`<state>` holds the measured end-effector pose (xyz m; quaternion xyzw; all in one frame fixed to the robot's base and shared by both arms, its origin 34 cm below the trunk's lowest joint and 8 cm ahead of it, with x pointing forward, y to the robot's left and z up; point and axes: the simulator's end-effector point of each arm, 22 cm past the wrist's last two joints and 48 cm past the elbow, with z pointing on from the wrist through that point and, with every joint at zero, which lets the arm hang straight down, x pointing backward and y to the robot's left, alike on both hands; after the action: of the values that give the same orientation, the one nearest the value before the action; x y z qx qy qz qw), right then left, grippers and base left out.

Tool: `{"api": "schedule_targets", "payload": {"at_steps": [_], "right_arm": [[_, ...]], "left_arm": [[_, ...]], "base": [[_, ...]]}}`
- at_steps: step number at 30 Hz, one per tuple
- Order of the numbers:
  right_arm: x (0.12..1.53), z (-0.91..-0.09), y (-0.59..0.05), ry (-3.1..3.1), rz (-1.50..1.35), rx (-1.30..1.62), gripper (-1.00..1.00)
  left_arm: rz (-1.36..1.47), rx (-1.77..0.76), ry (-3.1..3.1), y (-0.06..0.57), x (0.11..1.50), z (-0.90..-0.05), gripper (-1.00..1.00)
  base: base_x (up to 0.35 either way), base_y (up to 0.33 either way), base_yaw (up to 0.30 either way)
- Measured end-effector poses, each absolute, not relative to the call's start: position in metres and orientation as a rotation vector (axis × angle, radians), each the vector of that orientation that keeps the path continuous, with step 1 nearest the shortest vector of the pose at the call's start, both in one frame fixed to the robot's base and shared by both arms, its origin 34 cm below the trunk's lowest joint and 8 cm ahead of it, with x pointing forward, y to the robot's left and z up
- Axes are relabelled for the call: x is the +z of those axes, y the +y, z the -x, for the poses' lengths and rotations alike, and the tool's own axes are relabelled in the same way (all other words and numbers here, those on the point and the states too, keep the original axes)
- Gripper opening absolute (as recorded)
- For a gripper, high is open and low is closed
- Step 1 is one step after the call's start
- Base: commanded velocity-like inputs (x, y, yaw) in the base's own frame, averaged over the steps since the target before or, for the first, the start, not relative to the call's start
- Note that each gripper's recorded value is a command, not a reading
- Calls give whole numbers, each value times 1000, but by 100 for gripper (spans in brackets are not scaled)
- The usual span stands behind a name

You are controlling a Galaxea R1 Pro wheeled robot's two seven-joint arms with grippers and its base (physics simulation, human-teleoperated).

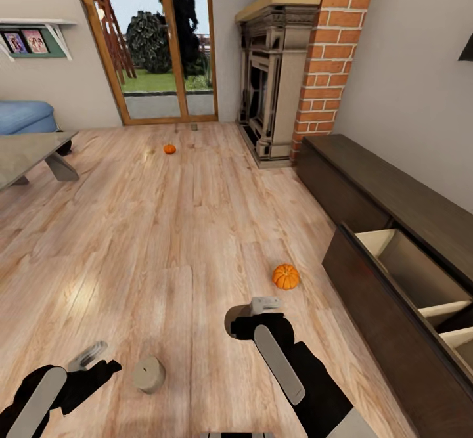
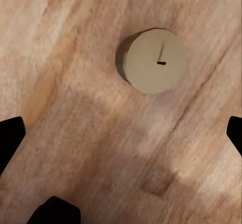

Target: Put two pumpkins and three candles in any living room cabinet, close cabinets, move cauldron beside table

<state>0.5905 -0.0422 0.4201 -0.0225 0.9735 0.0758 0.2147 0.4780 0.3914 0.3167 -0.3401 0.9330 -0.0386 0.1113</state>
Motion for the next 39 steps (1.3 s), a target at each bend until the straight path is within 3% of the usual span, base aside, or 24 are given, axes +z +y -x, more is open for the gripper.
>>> {"api": "schedule_targets", "payload": {"at_steps": [14,39], "right_arm": [[422,-587,-35,2693,105,208,-100],[443,-571,12,2543,243,276,-100]], "left_arm": [[963,-253,2700,377,322,-493,100],[936,-166,2731,386,275,-471,100]], "base": [[213,154,0],[6,1,30]]}}
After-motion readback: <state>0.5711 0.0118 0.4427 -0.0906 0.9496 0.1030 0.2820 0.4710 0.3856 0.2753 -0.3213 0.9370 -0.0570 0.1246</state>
